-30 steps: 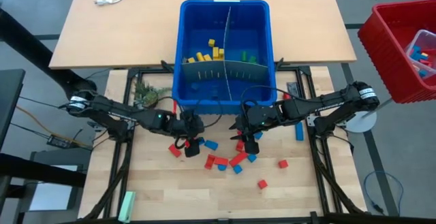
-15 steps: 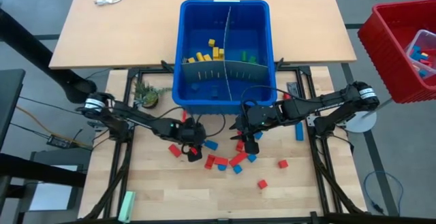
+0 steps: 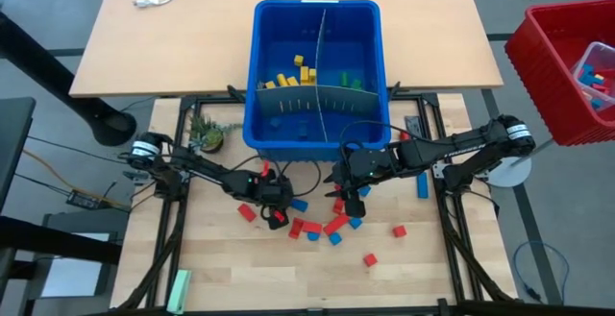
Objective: Sort blocks
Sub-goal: Put the blue block with the other blue blocks into the blue bin
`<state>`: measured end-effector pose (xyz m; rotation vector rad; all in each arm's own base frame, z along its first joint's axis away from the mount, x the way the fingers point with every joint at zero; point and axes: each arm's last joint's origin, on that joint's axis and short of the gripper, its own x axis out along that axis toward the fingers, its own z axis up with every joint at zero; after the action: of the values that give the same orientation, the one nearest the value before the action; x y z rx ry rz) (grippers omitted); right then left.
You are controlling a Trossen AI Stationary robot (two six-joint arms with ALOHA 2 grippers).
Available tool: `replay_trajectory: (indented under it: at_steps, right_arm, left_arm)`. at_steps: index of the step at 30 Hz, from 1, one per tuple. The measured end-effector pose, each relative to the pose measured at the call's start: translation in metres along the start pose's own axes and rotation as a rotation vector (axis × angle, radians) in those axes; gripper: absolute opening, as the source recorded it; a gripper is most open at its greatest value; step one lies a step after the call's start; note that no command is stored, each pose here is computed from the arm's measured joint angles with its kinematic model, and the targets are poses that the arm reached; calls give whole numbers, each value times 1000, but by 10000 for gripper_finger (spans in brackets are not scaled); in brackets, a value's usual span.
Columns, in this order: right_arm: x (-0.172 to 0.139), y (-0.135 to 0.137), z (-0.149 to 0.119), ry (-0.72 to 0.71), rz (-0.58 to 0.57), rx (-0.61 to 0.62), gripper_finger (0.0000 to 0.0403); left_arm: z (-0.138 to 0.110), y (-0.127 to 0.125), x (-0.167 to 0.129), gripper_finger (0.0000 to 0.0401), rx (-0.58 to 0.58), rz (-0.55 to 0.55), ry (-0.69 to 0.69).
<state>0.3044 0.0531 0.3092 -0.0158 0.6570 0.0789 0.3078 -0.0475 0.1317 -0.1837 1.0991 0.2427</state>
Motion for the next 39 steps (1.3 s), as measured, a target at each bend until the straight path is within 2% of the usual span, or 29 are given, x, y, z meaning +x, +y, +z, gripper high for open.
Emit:
replay_trajectory:
  at_steps: [2,7,12,18,23,26,31,35,39]
  right_arm:
    - [0,0,0,1,-2,0,162]
    - [0,0,0,2,-2,0,162]
    - [0,0,0,1,-2,0,162]
    - [0,0,0,1,-2,0,162]
    - [0,0,0,-1,-3,1,162]
    - [0,0,0,1,-3,4,162]
    - [0,0,0,1,-3,5,162]
    - [0,0,0,1,-4,6,162]
    - [0,0,0,0,-5,9,162]
  left_arm:
    - [1,0,-1,141,0,1,5]
    - [11,-2,-15,140,11,-10,-2]
    - [39,-5,-52,140,58,10,-69]
    - [88,12,-126,149,127,183,-264]
    - [127,37,-187,148,173,349,-439]
    - [144,57,-210,147,185,422,-492]
    - [155,93,-222,156,136,570,-498]
    - [155,117,-216,164,94,616,-453]
    - [152,129,-204,178,81,623,-405]
